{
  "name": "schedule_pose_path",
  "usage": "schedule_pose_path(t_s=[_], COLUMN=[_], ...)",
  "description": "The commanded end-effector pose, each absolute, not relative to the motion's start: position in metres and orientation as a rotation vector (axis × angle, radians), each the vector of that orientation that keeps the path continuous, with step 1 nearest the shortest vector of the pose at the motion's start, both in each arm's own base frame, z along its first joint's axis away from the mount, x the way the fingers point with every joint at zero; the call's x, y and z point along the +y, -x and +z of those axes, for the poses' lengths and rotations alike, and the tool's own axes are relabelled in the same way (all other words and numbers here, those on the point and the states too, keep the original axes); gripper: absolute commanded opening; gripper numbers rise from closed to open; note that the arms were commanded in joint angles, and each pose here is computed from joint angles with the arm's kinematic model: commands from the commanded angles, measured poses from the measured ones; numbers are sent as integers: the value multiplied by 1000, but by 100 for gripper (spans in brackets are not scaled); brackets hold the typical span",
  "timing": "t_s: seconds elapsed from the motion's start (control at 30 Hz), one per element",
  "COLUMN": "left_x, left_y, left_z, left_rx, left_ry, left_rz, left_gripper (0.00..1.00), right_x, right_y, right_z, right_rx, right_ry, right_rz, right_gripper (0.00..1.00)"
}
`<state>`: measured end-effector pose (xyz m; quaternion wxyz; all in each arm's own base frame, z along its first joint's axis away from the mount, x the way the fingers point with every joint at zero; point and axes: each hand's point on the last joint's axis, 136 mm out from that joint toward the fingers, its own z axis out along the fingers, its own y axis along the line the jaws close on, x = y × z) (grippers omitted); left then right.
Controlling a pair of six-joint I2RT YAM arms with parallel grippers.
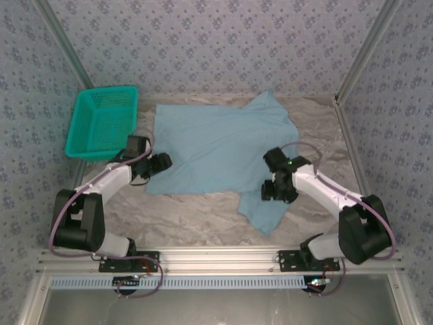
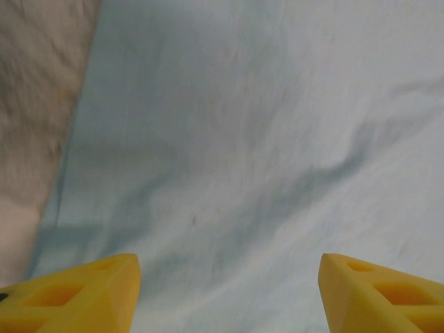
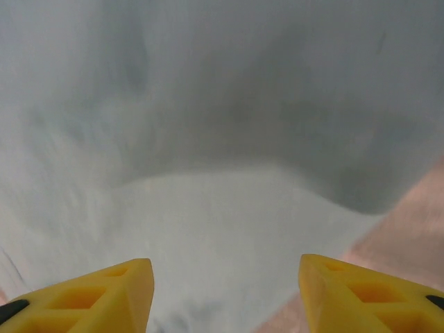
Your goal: Fold the inside-out t-shirt
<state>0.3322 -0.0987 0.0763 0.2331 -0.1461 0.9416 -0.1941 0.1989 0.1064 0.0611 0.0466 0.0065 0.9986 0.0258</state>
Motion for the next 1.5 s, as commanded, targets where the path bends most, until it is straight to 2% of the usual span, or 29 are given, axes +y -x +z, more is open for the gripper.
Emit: schedule_pose_path(t_s=[0.0, 0.13, 0.23, 0.37, 0.47, 0.63, 0.8, 0.93, 1.13, 1.3, 1.47], left_x=[-99, -101, -101, -100, -97, -94, -92, -90, -94, -99, -100], left_y=[-324, -320, -321, -321, -320, -319, -320, -317, -320, -323, -322], left_z=[92, 92, 91, 94, 95, 96, 96, 99, 106, 113, 116], left_rx=[2559, 2565, 2566, 2567, 2561, 2561, 2560, 2567, 2543, 2532, 2525], left_ry=[368, 343, 331, 315, 305, 290, 278, 274, 285, 285, 288], left_rz=[-487, -464, -455, -442, -417, -394, -374, -357, -396, -432, -440], left_gripper=[68, 68, 68, 68, 68, 69, 69, 69, 69, 69, 69], right_x=[104, 104, 116, 107, 106, 90, 79, 81, 110, 111, 117], right_y=[-158, -136, -140, -149, -154, -176, -206, -206, -161, -114, -100], right_z=[60, 42, 29, 19, 15, 25, 29, 41, 57, 44, 37], right_rx=[3114, 3157, 3168, 3188, 3196, 3156, 3129, 3112, 3146, 3218, 3227], right_ry=[-209, -212, -222, -188, -191, -136, -36, -49, -161, -215, -239], right_rz=[79, 15, 91, -19, -22, -240, -457, -416, -66, -19, 46], right_gripper=[55, 52, 51, 50, 43, 33, 36, 39, 50, 40, 38])
